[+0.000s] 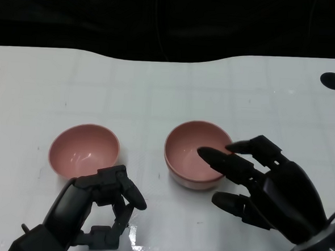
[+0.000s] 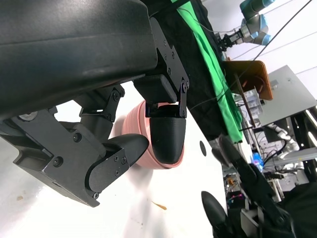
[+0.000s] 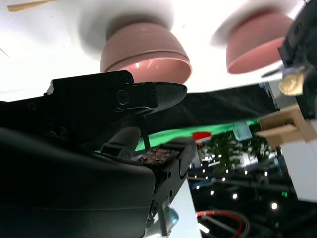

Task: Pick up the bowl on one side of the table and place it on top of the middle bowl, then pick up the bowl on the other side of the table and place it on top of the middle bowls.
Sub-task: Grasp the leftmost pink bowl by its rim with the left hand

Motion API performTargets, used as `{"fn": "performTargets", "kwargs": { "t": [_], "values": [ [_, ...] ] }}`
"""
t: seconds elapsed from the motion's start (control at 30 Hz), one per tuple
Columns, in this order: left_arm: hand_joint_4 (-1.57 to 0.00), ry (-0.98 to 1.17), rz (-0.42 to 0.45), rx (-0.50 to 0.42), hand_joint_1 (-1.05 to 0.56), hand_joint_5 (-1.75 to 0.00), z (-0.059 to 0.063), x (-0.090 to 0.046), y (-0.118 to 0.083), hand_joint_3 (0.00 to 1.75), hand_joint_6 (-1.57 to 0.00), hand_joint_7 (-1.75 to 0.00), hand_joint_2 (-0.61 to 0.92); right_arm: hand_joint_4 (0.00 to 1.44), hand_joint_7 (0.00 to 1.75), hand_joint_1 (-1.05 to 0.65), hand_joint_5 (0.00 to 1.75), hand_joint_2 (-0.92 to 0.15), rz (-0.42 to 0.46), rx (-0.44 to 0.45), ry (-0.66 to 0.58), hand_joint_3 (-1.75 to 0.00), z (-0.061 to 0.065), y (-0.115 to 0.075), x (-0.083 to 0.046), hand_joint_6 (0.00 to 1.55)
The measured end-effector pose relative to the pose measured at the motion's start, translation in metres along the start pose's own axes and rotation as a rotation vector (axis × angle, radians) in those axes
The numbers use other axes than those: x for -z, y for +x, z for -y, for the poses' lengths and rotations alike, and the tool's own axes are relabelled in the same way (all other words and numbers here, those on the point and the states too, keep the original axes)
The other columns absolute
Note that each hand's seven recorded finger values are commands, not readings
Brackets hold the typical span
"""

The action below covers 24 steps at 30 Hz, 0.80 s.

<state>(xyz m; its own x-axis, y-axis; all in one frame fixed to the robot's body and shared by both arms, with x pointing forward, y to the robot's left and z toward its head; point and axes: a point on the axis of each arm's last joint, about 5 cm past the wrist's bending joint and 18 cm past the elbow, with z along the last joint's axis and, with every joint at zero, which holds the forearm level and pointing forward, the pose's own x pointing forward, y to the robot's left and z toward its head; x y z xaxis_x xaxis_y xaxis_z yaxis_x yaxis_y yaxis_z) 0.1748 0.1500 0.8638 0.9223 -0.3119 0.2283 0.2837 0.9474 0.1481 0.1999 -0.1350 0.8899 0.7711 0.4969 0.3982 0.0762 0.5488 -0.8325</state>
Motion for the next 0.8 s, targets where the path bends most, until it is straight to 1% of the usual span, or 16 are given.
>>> {"fn": "performTargets", "kwargs": {
  "t": [0.17, 0.2, 0.23, 0.27, 0.33, 0.37, 0.4, 0.43, 0.47, 0.53, 0.57, 0.67, 0.73, 0.8],
  "values": [
    [-0.75, 0.000, 0.000, 0.000, -0.15, -1.67, 0.000, 0.000, 0.000, 1.27, -0.76, -1.29, 0.40, 0.35, 0.19, -0.45, 0.84, -0.92, 0.005, 0.005, 0.003, -0.11, 0.001, -0.001, 0.001, 0.65],
    [-0.76, 0.000, 0.001, 0.001, -0.16, -1.68, 0.000, 0.000, 0.000, 1.26, -0.76, -1.29, 0.40, 0.50, 0.25, -0.36, 0.92, -0.91, 0.002, 0.018, 0.015, -0.10, 0.001, -0.003, 0.001, 0.76],
    [-0.76, -0.001, 0.002, 0.000, -0.16, -1.68, 0.000, 0.000, 0.000, 1.27, -0.76, -1.29, 0.40, 0.60, 0.29, -0.30, 0.97, -0.91, -0.001, 0.048, 0.044, -0.10, 0.001, -0.006, 0.001, 0.83],
    [-0.77, 0.000, 0.002, -0.003, -0.17, -1.68, -0.001, 0.000, 0.000, 1.27, -0.76, -1.29, 0.39, 0.63, 0.30, -0.28, 0.99, -0.91, -0.008, 0.075, 0.073, -0.10, 0.000, -0.011, 0.000, 0.85],
    [-0.77, 0.002, 0.001, -0.004, -0.17, -1.68, -0.002, 0.000, 0.000, 1.27, -0.76, -1.28, 0.39, 0.66, 0.31, -0.26, 1.00, -0.91, -0.026, 0.100, 0.106, -0.09, -0.002, -0.019, -0.001, 0.86],
    [-0.77, 0.002, 0.002, -0.002, -0.15, -1.68, -0.001, 0.000, 0.000, 1.28, -0.77, -1.28, 0.39, 0.73, 0.44, -0.21, 1.12, -0.89, -0.038, 0.112, 0.136, -0.16, -0.003, -0.021, -0.001, 0.92],
    [-0.78, 0.002, 0.005, -0.002, -0.15, -1.68, -0.001, -0.001, 0.001, 1.28, -0.77, -1.28, 0.39, 0.75, 0.60, -0.19, 1.20, -0.81, -0.051, 0.136, 0.185, -0.32, -0.003, -0.024, -0.001, 0.89],
    [-0.78, 0.003, 0.007, -0.001, -0.14, -1.68, -0.001, -0.001, 0.001, 1.28, -0.76, -1.29, 0.39, 0.77, 0.77, -0.18, 1.26, -0.68, -0.062, 0.160, 0.231, -0.57, -0.003, -0.027, -0.001, 0.85],
    [-0.78, 0.003, 0.007, -0.002, -0.15, -1.68, -0.002, -0.001, 0.001, 1.27, -0.76, -1.28, 0.39, 0.78, 0.84, -0.18, 1.28, -0.62, -0.073, 0.178, 0.264, -0.69, -0.003, -0.030, -0.001, 0.83],
    [-0.79, 0.003, 0.007, -0.002, -0.16, -1.67, -0.002, -0.001, 0.001, 1.25, -0.77, -1.26, 0.40, 0.78, 0.91, -0.18, 1.32, -0.54, -0.083, 0.188, 0.299, -0.85, -0.002, -0.033, 0.001, 0.83],
    [-0.79, 0.002, 0.007, -0.002, -0.16, -1.67, -0.002, -0.001, 0.001, 1.25, -0.77, -1.26, 0.40, 0.79, 0.93, -0.17, 1.33, -0.52, -0.082, 0.189, 0.311, -0.89, -0.002, -0.034, 0.002, 0.83],
    [-0.77, 0.002, 0.007, -0.004, -0.16, -1.66, -0.002, -0.001, 0.001, 1.24, -0.78, -1.25, 0.41, 0.80, 0.95, -0.16, 1.35, -0.48, -0.086, 0.182, 0.332, -0.96, -0.002, -0.037, 0.004, 0.84],
    [-0.77, 0.001, 0.007, -0.006, -0.15, -1.66, -0.002, -0.001, 0.001, 1.23, -0.78, -1.24, 0.41, 0.80, 0.96, -0.13, 1.39, -0.44, -0.094, 0.183, 0.345, -1.04, -0.002, -0.038, 0.004, 0.85],
    [-0.76, 0.001, 0.007, -0.008, -0.15, -1.67, -0.003, -0.001, 0.001, 1.23, -0.78, -1.24, 0.41, 0.81, 0.97, -0.13, 1.40, -0.42, -0.104, 0.185, 0.362, -1.07, -0.003, -0.039, 0.003, 0.85]
  ]
}}
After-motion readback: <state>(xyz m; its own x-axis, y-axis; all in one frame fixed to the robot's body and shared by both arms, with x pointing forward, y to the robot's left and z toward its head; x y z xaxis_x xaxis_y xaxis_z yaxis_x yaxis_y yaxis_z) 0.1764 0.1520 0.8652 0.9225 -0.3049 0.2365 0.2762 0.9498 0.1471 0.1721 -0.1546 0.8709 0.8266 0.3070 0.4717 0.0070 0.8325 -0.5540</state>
